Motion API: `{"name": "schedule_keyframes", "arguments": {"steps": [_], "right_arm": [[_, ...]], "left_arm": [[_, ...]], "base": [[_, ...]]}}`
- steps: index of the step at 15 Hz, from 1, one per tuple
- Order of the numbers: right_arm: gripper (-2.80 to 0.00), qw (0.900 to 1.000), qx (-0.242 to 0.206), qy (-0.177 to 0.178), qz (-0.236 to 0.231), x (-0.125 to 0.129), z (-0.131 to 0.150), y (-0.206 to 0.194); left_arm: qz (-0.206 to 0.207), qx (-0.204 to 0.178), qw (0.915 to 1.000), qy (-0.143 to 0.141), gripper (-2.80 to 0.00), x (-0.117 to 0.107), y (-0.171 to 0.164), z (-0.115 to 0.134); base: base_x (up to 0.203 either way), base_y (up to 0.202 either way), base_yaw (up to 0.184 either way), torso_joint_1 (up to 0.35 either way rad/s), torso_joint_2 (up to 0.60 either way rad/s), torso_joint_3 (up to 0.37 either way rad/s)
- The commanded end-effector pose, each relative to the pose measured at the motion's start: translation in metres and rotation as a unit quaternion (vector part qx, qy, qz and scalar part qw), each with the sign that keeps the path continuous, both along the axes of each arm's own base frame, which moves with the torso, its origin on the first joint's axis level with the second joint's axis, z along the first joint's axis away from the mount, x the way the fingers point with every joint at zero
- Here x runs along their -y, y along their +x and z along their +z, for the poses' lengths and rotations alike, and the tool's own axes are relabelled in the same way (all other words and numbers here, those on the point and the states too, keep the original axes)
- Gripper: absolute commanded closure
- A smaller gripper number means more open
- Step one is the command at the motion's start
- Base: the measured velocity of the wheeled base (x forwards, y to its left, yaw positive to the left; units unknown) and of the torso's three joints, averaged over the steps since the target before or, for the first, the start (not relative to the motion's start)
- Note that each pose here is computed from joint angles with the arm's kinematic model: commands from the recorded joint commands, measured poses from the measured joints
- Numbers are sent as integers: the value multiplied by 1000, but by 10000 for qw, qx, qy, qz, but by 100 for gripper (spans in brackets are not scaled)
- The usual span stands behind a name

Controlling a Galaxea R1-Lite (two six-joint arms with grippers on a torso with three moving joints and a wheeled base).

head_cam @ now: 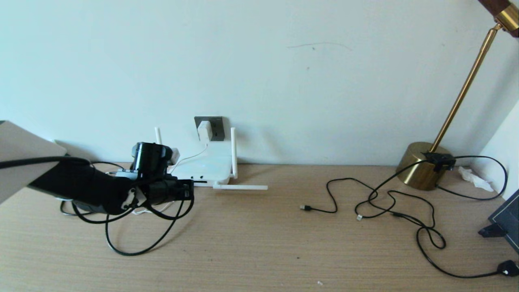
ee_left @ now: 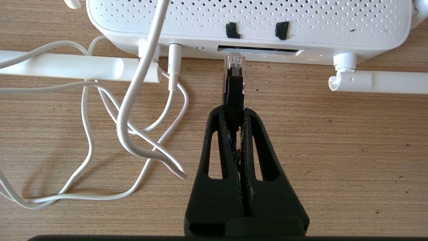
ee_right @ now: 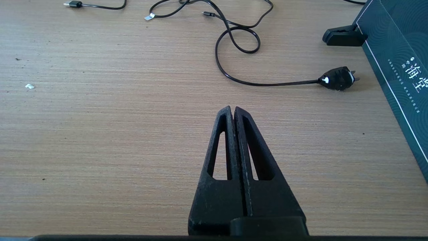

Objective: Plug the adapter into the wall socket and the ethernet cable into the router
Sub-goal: Plug cable into router interface

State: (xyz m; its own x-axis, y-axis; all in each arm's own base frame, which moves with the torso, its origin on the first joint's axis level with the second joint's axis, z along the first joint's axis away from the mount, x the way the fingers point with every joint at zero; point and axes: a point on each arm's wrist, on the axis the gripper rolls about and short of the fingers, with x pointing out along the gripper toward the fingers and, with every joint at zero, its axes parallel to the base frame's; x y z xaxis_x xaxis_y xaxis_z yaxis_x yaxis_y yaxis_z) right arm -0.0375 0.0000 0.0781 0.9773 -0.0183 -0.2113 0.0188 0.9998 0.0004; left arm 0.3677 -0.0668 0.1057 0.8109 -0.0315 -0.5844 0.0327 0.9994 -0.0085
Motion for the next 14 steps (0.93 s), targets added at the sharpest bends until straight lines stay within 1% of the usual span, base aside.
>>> {"name": "schedule_keyframes", "arguments": {"steps": [1,7,14], "right_arm": [[0,10000,-17,2,0,0,0,0],[0,10000,-17,9,-6,0,0,0],[0,10000,-17,9,-1,0,0,0]], "left_arm": [[14,33,10000,-6,0,-1,0,2],[98,71,9999,-12,0,-6,6,2],[85,77,9999,-18,0,-5,6,2]], "base": [[0,0,0,0,0,0],[0,0,0,0,0,0],[0,0,0,0,0,0]]}}
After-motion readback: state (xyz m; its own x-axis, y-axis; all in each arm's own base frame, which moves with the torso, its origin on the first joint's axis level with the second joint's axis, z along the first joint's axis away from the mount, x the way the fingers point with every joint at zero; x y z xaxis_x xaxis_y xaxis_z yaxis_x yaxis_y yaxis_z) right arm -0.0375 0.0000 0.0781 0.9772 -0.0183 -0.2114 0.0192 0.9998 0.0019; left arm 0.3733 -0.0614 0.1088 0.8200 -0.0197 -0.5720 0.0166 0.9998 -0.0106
